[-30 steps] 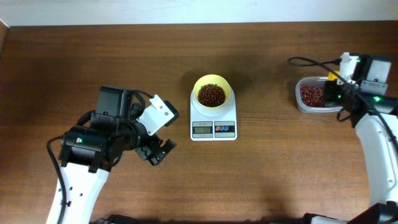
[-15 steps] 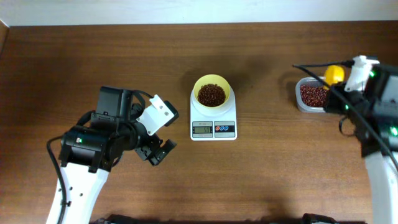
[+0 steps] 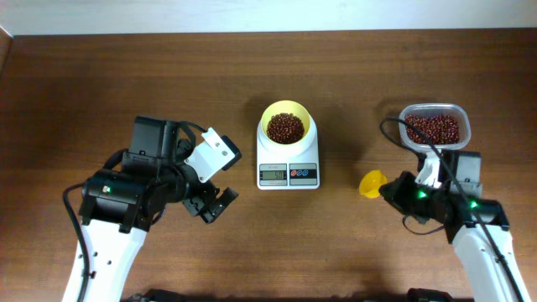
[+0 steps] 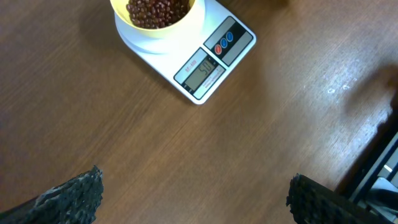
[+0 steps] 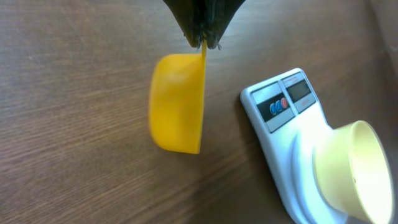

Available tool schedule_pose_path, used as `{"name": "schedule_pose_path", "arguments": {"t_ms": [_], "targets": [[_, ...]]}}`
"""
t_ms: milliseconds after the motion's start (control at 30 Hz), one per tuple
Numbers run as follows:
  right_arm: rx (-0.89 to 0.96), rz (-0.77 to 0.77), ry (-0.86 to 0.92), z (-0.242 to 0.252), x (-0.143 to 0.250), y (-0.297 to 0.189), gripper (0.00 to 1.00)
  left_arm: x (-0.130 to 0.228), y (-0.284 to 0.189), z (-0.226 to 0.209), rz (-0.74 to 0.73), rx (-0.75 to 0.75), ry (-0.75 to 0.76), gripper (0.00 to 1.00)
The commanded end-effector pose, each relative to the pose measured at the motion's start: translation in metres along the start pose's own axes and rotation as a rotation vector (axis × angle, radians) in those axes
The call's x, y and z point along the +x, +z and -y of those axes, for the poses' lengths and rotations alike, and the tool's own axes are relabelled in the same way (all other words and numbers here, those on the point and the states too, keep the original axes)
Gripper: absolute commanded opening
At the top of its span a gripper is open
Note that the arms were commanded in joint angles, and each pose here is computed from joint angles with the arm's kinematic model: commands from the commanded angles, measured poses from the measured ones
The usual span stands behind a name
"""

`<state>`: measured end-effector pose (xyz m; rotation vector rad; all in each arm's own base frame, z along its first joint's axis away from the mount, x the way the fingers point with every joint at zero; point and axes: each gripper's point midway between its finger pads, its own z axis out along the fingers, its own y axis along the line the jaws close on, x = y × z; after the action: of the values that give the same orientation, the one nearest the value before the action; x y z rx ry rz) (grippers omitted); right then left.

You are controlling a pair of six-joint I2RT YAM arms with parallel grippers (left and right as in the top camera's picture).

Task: Scoop item into bowl and weigh 50g on scale
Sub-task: 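Lower the yellow scoop onto the table with the right gripper and release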

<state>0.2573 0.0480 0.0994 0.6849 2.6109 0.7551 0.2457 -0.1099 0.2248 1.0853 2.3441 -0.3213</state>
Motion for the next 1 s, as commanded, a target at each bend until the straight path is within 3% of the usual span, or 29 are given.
{"name": "schedule_pose_path", "arguments": {"t_ms": [0,467,567,667,833,867,933,967], "targets": [[-0.026,-0.033,0.030,0.012,0.019,0.019,0.04,-0.006,-0.006,0.000,0.027,-0.003,0.016,0.99],[0.118,0.030,0.088,0.055,0.015,0.024,0.05,-0.006,-0.006,0.000,0.027,-0.003,0.016,0.99],[0.157,0.053,0.103,0.064,0.011,0.022,0.27,-0.006,-0.006,0.000,0.026,-0.003,0.016,0.99],[0.206,0.066,0.104,0.073,0.010,0.020,0.31,-0.006,-0.006,0.000,0.027,-0.003,0.016,0.99],[0.337,0.132,0.100,0.095,0.000,0.013,0.52,-0.006,-0.006,0.000,0.027,-0.003,0.016,0.99],[0.381,0.151,0.097,0.102,-0.002,0.010,0.61,-0.006,-0.006,0.000,0.027,-0.003,0.016,0.99],[0.463,0.185,0.071,0.115,-0.008,0.003,0.98,-0.006,-0.006,0.000,0.027,-0.003,0.016,0.99],[0.469,0.179,0.030,0.114,-0.009,0.002,0.99,-0.006,-0.006,0.000,0.027,-0.003,0.016,0.99]]}}
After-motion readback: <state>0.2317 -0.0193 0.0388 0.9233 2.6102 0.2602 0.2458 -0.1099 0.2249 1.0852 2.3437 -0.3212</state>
